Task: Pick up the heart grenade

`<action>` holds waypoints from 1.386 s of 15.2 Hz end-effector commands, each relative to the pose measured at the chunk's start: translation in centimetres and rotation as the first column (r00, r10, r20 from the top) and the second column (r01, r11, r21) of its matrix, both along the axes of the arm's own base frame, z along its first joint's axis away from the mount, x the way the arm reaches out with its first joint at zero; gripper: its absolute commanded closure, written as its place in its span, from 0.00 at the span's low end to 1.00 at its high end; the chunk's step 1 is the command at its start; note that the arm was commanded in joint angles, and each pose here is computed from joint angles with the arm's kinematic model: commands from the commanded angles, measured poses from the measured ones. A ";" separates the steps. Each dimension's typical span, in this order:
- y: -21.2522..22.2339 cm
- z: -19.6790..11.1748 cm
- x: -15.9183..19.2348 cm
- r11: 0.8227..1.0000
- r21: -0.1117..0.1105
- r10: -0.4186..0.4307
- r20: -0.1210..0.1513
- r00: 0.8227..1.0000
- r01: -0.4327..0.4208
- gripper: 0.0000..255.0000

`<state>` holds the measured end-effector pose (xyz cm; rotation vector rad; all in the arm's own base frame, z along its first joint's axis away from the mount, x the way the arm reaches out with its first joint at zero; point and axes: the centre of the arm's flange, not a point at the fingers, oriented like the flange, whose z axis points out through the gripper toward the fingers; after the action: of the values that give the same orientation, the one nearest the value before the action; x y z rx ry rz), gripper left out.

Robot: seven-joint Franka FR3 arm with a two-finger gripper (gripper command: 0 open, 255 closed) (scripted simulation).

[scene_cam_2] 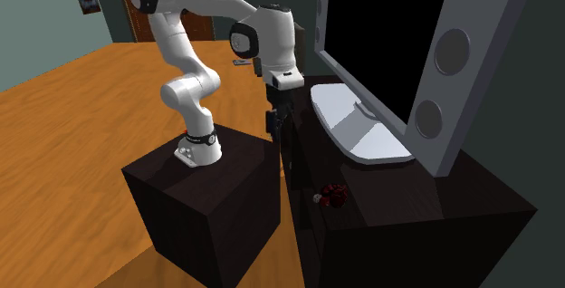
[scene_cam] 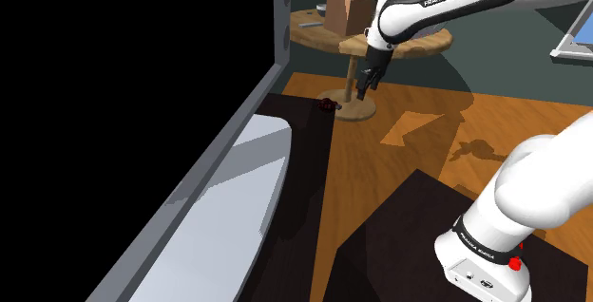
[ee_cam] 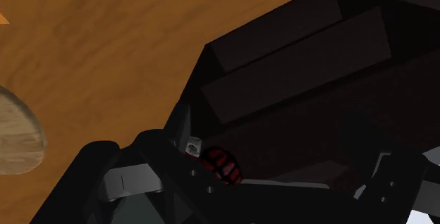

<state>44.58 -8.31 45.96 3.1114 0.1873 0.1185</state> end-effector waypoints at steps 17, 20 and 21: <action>-7.1 -11.2 12.4 0.993 0.081 0.086 0.063 0.994 -0.091 0.00; -7.1 -12.6 12.4 0.993 0.081 0.086 0.063 0.994 -0.091 0.00; -7.1 -12.6 12.4 0.993 0.081 0.086 0.063 0.994 -0.091 0.00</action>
<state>56.89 -15.41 33.55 3.1778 0.3282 0.2261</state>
